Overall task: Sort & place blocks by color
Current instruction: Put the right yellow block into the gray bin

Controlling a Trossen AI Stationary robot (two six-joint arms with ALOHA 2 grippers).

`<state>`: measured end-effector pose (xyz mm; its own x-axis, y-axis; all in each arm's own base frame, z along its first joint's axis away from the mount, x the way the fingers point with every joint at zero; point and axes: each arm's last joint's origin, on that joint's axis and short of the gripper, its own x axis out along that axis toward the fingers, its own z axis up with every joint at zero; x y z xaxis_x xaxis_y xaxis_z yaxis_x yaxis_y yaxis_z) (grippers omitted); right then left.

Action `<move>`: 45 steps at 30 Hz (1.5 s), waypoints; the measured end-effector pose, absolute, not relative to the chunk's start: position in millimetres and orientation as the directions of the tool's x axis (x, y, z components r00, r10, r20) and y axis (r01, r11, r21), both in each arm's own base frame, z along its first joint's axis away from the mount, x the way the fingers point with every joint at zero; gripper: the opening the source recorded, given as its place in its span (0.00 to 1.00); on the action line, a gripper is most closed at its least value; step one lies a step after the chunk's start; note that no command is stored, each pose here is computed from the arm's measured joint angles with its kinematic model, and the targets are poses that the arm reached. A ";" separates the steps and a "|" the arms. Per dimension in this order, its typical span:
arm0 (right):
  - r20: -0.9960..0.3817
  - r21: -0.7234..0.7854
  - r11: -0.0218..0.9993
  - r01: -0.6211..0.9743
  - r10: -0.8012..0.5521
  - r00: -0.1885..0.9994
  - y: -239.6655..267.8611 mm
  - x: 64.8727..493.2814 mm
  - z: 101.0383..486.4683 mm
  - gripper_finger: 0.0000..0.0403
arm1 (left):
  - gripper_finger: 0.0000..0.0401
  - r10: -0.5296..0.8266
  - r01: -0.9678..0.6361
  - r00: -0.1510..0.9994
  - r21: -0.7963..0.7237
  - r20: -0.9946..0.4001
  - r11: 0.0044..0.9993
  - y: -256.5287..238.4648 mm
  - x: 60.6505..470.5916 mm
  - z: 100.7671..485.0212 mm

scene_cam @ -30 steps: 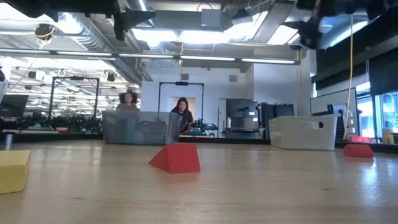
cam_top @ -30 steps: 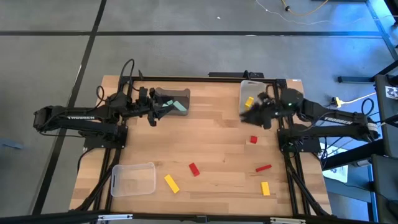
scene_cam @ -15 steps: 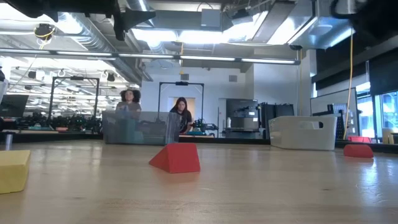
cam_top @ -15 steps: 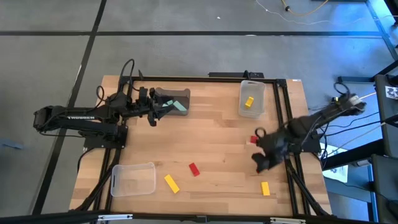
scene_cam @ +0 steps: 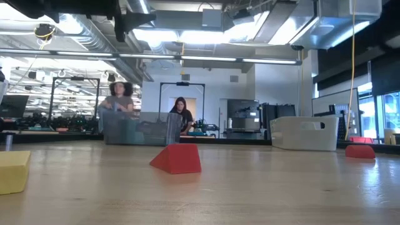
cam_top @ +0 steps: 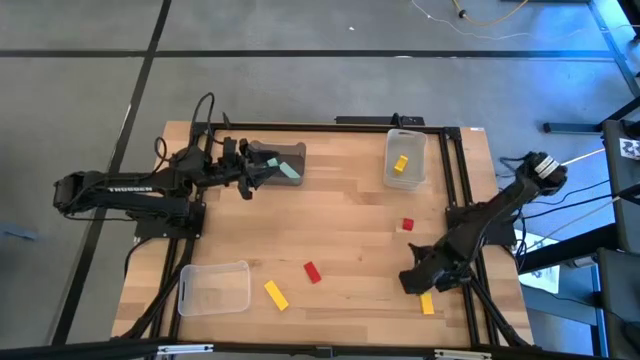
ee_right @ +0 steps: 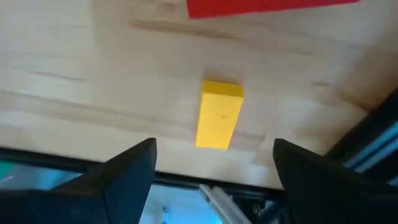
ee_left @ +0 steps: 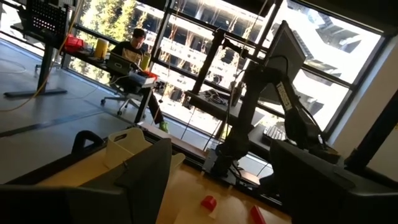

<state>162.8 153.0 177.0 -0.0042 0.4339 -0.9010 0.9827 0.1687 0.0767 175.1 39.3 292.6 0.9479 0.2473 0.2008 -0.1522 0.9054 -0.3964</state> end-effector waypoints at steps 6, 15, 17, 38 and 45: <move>-0.874 0.098 0.128 0.987 0.485 0.024 164.0 165.3 144.1 0.80 | 0.66 0.259 -0.164 0.945 -0.397 0.201 0.903 41.5 174.6 292.6; -0.883 0.037 0.144 0.989 0.469 -0.035 171.8 161.9 122.3 0.79 | 0.66 0.259 -0.164 0.945 -0.396 0.201 0.903 41.5 174.6 292.6; -0.883 0.026 0.149 0.988 0.467 -0.047 172.2 162.1 120.1 0.78 | 0.66 0.259 -0.164 0.945 -0.396 0.201 0.903 41.5 174.6 292.6; -0.820 0.351 0.407 0.844 0.568 0.067 167.3 168.5 146.2 0.31 | 0.66 0.260 -0.161 0.945 -0.405 0.201 0.900 41.6 174.6 292.6; -0.679 0.653 0.474 0.590 0.712 0.180 140.2 176.0 188.8 0.31 | 0.66 0.260 -0.162 0.944 -0.404 0.201 0.900 41.6 174.6 292.6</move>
